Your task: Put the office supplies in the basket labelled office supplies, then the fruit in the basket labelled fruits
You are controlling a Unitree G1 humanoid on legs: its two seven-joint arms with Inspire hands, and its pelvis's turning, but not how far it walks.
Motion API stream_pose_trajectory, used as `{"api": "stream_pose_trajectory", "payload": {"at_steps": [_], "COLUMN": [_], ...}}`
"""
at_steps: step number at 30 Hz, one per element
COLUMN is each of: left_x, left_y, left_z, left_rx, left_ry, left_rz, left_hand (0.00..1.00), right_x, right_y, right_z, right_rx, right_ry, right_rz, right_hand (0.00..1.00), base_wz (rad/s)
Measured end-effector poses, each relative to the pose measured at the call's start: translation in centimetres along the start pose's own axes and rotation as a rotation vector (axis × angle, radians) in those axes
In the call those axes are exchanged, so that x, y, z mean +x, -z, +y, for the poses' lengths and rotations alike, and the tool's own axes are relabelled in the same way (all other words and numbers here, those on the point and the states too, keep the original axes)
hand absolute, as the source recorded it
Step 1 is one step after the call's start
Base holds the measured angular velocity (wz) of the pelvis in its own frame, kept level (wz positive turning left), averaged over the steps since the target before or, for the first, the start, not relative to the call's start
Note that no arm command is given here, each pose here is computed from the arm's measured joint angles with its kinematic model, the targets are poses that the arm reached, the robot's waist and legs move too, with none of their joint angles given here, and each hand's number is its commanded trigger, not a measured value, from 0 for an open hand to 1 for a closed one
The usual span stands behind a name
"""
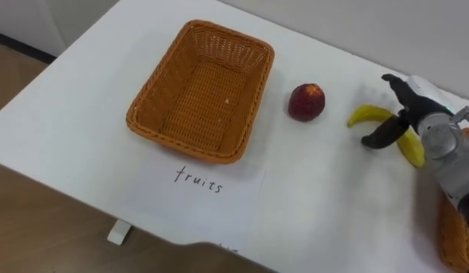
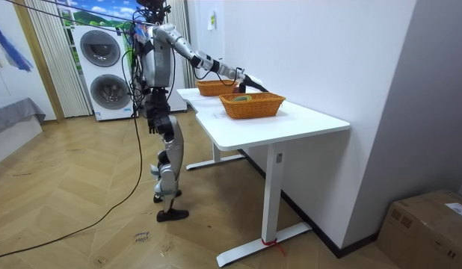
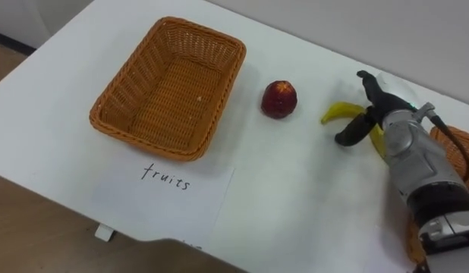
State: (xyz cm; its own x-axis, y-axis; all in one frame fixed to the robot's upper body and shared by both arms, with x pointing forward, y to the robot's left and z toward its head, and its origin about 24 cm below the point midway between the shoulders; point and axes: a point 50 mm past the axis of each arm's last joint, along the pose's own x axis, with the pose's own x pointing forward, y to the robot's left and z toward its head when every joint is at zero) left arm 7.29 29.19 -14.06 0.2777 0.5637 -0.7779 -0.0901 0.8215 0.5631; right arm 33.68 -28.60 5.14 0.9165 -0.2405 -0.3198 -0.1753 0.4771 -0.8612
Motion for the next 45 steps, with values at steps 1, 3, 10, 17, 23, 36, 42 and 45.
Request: {"api": "stream_pose_trajectory", "payload": {"at_steps": [1,3,10,17,23,36,42,45], "left_x": [0.0,0.0,0.2,0.3,0.5,0.5,0.6,0.6], "left_y": [0.0,0.0,-0.3,-0.4,-0.7,-0.3,-0.5,-0.5], "left_z": [0.0,0.0,-0.2,0.2,0.7,0.6,0.7,0.8], "left_rx": [0.003,0.002,0.005,0.009,0.012,0.016,0.016,0.018], "left_ry": [0.003,0.007,0.041,0.039,0.028,0.048,0.047,0.044], "left_rz": [0.0,-0.001,0.006,0.006,0.0,0.016,0.011,0.012], "left_hand": [0.0,0.0,0.0,0.0,0.0,0.0,0.0,0.0], "right_x": [0.0,0.0,0.0,-0.1,-0.1,-0.1,-0.1,0.0], "right_y": [0.0,0.1,1.1,1.0,1.0,1.7,1.7,1.7], "right_z": [0.1,0.2,0.9,1.3,1.3,0.2,0.3,0.4], "right_rx": [0.006,0.014,0.047,0.04,0.032,-0.042,-0.033,-0.039], "right_ry": [-0.014,-0.033,-0.151,-0.219,-0.224,-0.176,-0.197,-0.203], "right_rz": [0.002,0.004,0.047,0.044,0.044,0.072,0.08,0.083], "right_hand": [0.0,0.0,0.0,0.29,1.0,1.0,1.0,1.0], "base_wz": [0.0,0.0,0.0,0.0,0.0,0.03,0.0,0.0]}}
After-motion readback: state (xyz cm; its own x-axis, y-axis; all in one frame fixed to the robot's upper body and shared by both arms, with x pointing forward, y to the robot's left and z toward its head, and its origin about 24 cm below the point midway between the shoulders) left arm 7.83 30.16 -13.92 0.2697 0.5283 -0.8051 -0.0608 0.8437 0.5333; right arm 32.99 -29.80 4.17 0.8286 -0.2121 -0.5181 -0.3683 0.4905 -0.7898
